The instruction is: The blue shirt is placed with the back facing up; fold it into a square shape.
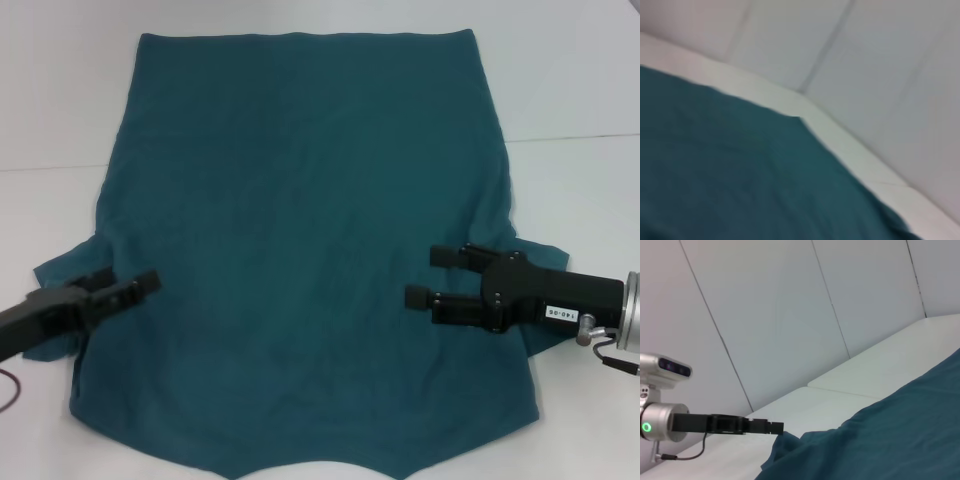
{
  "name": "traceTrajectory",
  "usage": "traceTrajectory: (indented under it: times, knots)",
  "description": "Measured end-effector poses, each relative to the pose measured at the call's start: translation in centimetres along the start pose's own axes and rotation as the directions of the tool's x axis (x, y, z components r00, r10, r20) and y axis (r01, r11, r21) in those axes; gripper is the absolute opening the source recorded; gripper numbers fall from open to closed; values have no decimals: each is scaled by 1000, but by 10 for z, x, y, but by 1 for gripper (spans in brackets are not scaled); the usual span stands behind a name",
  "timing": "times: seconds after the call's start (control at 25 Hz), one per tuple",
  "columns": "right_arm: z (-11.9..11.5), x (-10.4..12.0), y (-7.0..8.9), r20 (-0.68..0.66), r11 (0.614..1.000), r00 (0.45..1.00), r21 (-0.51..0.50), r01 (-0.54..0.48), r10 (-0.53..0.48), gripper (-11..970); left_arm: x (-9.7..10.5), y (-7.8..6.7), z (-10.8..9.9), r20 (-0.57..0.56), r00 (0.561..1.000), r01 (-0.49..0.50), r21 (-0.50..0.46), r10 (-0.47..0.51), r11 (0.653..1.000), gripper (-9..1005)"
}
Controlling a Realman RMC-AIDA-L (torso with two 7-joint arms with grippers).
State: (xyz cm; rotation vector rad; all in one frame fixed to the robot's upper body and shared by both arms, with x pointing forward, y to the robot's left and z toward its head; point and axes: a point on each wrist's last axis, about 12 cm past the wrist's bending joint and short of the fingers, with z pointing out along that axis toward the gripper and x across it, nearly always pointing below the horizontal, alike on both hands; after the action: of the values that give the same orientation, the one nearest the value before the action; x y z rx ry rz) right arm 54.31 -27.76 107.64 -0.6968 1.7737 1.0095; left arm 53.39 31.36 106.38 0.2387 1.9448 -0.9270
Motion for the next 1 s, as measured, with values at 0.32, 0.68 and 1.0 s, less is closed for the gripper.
traceTrajectory:
  times: [0.32,0.68,1.0]
  knots:
    - [5,-2,-1,3,1000,1000,3,-27,27,941,-2,20,-13,25,998,60,-160,-57,985,932]
    - [6,-6,-2,3,1000,1000,7,-27,26,940,-3,37,-25,62,996,83,-284,-68,955,931]
    - [4,-8,-5,4,1000,1000,18,-23,23,940,4,40,-22,15,997,76,-319,-75,945,931]
